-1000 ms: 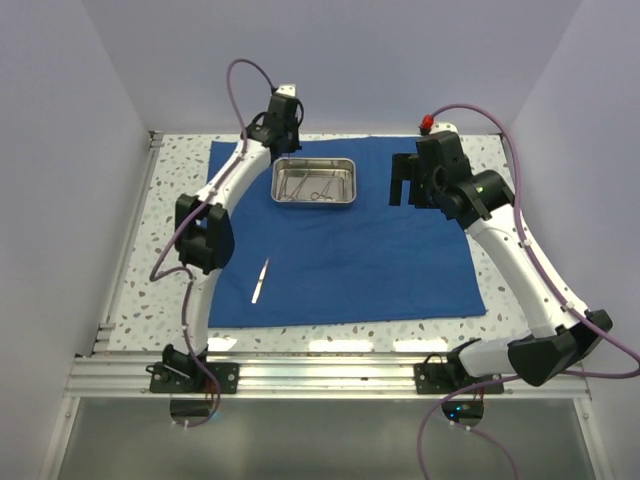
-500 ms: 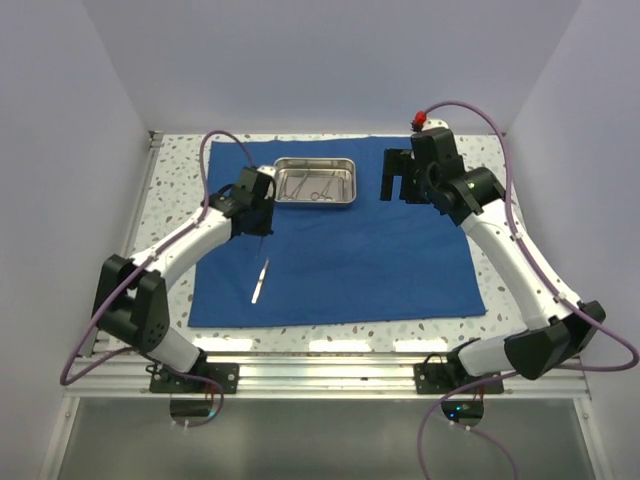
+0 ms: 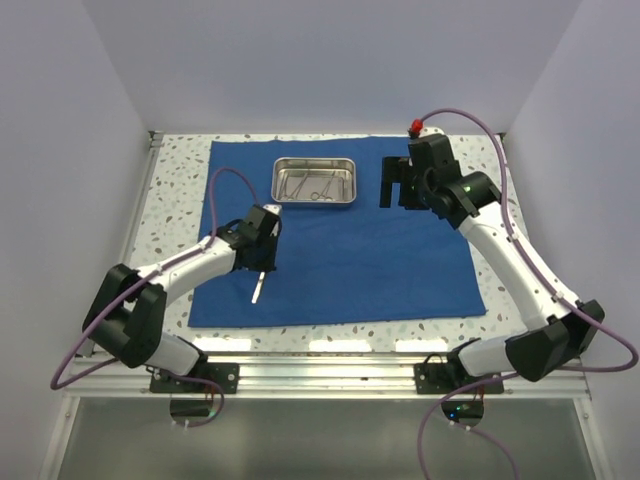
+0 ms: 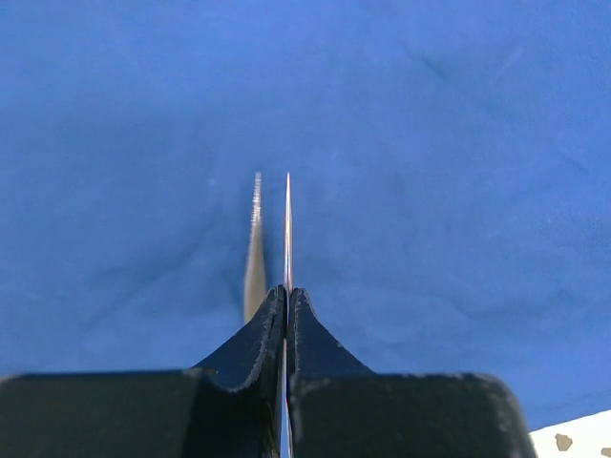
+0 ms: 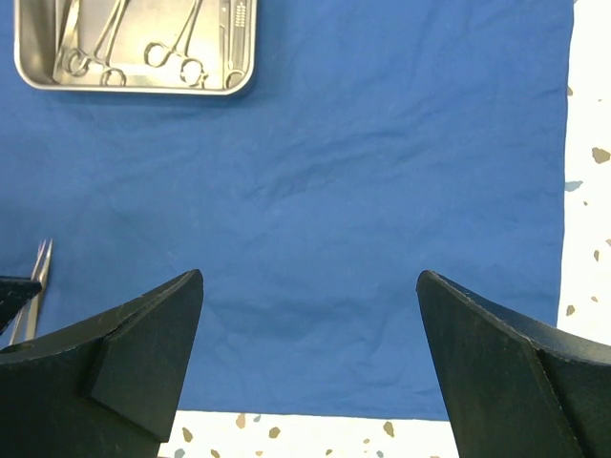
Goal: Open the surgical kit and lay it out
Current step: Place the medical item in the surgical kit, then pick up the medical item from the container, then place the medical item in the surgical kit.
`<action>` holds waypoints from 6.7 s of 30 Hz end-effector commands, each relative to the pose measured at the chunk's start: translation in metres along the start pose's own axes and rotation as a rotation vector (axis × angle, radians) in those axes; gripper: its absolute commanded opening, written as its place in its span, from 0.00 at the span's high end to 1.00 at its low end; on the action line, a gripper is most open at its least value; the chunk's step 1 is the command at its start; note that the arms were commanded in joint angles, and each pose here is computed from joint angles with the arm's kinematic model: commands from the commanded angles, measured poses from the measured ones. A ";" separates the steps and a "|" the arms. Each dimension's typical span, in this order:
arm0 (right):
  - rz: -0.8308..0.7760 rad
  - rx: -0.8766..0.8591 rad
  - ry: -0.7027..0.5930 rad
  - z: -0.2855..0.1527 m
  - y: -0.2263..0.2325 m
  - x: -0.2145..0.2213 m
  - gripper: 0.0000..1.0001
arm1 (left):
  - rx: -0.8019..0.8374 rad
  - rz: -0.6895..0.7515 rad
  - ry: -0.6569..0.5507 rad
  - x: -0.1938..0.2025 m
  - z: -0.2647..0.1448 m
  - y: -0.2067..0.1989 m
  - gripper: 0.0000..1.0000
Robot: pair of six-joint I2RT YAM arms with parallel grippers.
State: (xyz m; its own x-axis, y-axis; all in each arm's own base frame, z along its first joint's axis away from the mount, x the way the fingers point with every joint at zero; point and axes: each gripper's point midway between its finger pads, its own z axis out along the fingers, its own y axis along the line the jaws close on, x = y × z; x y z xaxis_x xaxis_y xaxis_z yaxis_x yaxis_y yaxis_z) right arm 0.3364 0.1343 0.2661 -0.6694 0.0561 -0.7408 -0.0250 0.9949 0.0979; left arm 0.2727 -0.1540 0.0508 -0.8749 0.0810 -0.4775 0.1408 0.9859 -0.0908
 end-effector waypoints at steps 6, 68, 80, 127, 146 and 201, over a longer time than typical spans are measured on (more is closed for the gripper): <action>-0.030 0.002 -0.043 -0.021 -0.010 -0.002 0.01 | -0.014 -0.034 -0.066 -0.011 0.016 -0.006 0.40; -0.099 0.139 0.088 -0.010 -0.035 0.026 0.01 | 0.002 0.042 -0.406 -0.296 0.190 -0.052 0.41; -0.093 0.153 0.111 -0.010 -0.037 0.031 0.01 | -0.103 0.072 -0.372 -0.277 0.216 -0.040 0.53; -0.031 0.104 0.015 -0.027 -0.030 0.010 0.01 | -0.075 -0.092 -0.785 -0.409 -0.034 -0.029 1.00; 0.007 0.004 -0.051 -0.038 -0.018 0.008 0.01 | -0.080 -0.335 -0.243 -0.150 -0.029 -0.110 1.00; -0.054 0.129 -0.038 -0.070 -0.059 0.030 0.01 | 0.088 0.122 -0.531 -0.332 0.024 -0.133 0.24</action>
State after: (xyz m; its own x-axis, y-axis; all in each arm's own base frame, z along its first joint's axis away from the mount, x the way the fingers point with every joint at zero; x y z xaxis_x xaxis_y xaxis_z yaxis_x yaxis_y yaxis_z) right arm 0.2710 0.0810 0.2724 -0.6587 0.0106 -0.7523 0.0190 0.9998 -0.0025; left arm 0.5497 -0.2961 0.2279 -0.4984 -0.0530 -0.8653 0.1504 0.9777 -0.1465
